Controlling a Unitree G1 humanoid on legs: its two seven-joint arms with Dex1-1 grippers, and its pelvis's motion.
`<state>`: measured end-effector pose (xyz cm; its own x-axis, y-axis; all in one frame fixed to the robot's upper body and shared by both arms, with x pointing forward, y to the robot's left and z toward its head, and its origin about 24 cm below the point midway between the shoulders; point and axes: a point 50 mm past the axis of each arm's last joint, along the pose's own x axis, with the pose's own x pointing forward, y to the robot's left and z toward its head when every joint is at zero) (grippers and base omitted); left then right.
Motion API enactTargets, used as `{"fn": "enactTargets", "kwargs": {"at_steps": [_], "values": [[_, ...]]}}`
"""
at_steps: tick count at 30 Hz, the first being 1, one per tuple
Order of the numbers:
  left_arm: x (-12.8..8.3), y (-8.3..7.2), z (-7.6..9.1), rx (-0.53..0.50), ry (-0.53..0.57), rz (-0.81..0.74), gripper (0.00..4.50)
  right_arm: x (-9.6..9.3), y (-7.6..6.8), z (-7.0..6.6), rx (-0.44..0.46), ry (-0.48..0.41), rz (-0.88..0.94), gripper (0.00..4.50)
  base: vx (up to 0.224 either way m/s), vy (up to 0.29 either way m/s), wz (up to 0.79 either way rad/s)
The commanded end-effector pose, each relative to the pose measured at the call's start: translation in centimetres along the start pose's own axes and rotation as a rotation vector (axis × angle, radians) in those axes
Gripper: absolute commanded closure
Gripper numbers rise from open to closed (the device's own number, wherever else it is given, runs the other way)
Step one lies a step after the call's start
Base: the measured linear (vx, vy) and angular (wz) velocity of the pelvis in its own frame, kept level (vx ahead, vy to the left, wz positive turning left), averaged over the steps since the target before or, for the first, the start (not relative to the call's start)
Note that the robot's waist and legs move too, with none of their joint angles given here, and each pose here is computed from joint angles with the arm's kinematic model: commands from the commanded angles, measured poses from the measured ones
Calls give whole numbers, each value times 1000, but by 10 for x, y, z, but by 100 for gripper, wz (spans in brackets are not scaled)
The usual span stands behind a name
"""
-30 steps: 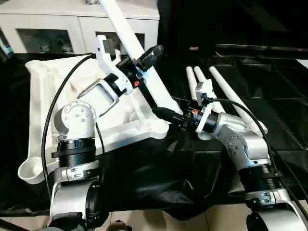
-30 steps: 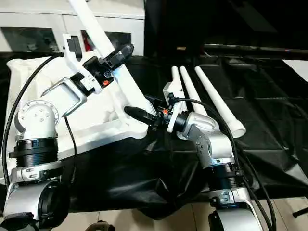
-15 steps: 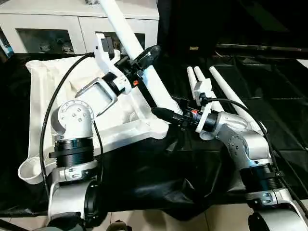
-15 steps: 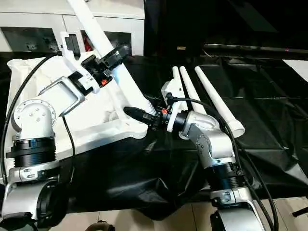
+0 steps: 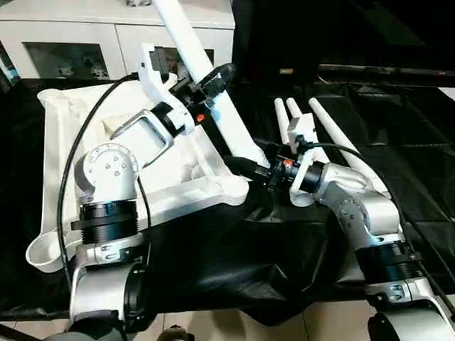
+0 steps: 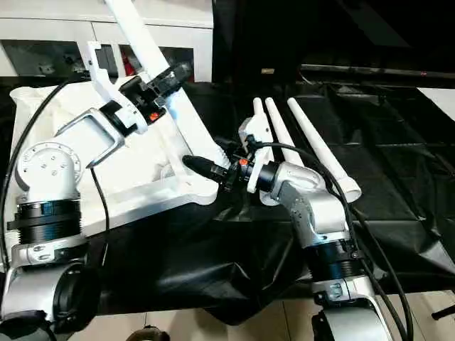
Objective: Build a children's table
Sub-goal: Pick table leg
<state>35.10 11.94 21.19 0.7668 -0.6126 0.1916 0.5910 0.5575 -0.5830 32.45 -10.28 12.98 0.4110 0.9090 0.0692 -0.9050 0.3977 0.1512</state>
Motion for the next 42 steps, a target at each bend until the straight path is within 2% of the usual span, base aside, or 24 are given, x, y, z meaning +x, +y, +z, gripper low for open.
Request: {"fn": "enactTargets", "kwargs": {"at_steps": [1,3,5,8,11,12,13,14,17,18,26,30,32,33,38,39,42], "values": [[4,-11,9,77,9,-26,262,-4,1,19,-23,-48,29,53,0,0,0],[4,-12,9,102,18,-24,262,-6,1,23,-12,-68,29,45,0,0,0],[4,-13,9,135,36,-20,262,-12,-4,36,42,-117,13,22,0,0,0],[5,-18,8,181,78,-43,262,-20,-20,55,124,-174,-75,22,0,0,0],[5,-20,7,185,92,-59,262,-22,-22,60,134,-174,-77,22,0,0,0],[6,-21,6,186,99,-71,262,-23,-21,62,130,-142,-57,22,0,0,0],[6,-22,6,186,100,-72,262,-23,-21,62,129,-136,-56,22,0,0,0],[7,-23,5,187,110,-86,262,-24,-19,62,118,-57,-32,22,0,0,0],[7,-25,4,190,118,-99,262,-24,-17,59,110,10,0,22,0,0,0],[8,-27,4,187,119,-115,262,-24,-13,56,106,65,49,22,0,0,0],[8,-29,1,227,138,-112,262,-14,-6,52,88,143,111,22,0,0,0],[10,-28,1,280,129,-53,262,0,-7,47,34,195,49,22,0,0,0],[11,-27,1,310,116,-7,262,12,-13,39,9,253,-83,22,0,0,0],[12,-28,1,311,109,4,262,18,-14,34,11,267,-126,39,0,0,0],[13,-27,1,311,91,40,262,29,-9,28,37,256,-129,69,0,0,0],[13,-27,2,311,89,41,262,32,-9,26,37,252,-139,94,0,0,0],[14,-27,2,311,83,40,262,36,-9,24,35,246,-156,110,0,0,0]]}}
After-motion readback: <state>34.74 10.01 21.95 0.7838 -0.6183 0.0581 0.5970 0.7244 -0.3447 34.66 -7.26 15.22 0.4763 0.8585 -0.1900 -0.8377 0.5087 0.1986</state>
